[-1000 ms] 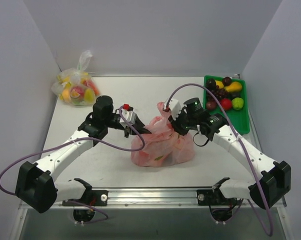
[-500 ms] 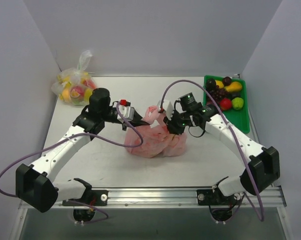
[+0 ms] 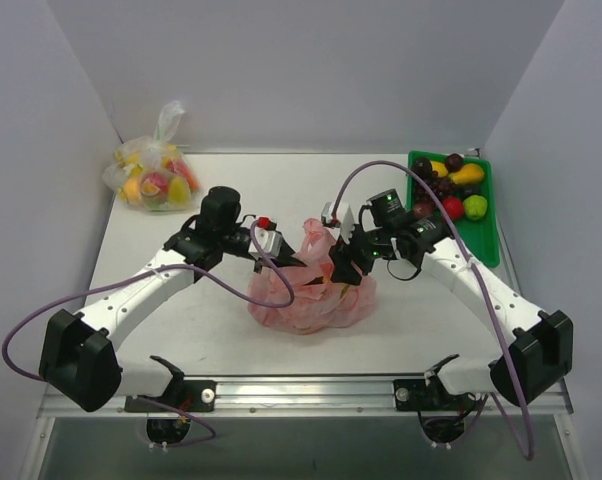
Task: Place the fake fruits into the plastic bag and tie a complex knot
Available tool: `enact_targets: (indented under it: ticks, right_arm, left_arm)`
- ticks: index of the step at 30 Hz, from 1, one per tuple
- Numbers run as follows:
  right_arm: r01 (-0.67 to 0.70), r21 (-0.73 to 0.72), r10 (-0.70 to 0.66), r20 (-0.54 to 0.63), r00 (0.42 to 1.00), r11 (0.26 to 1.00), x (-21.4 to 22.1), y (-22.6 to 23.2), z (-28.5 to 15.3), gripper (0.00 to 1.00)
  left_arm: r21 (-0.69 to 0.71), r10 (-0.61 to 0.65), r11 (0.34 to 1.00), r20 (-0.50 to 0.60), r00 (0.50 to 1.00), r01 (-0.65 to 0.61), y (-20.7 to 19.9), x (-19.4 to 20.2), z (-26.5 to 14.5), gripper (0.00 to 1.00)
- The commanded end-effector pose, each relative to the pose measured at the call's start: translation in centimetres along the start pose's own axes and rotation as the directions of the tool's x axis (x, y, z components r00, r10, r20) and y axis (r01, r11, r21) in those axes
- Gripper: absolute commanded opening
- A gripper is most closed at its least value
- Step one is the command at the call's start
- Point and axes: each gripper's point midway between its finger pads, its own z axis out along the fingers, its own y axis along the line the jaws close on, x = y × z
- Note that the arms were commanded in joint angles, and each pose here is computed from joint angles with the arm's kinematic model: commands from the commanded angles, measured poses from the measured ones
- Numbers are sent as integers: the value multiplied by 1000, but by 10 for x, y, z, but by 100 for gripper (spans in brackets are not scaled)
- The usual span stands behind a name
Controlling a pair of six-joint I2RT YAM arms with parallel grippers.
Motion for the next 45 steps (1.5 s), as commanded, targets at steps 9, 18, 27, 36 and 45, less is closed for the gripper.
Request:
enact_targets:
  ticks: [9,18,27,36,45]
  right_arm:
    - [-76,-15,77,99,992,997,-4,13,-27,59]
    - [-151,-108,169,188,967,983,-33,6,-5,36]
    - [-86,-139,115,216,969,987,-32,18,-6,4]
    - [19,-194,23,209,978,981,-23,47,-3,20]
    - [63,-134,-27,250,968,989,-20,41,-12,76]
  left_arm:
    - [5,111,994,2,994,-111,-11,-5,-3,0]
    - [59,131,989,16,991,-132,-19,-12,-1,0]
    - [105,115,987,35,993,-118,-14,-14,14,0]
    - [52,54,997,56,997,-57,10,-17,23,0]
    - [77,50,996,45,998,-54,5,-7,26,0]
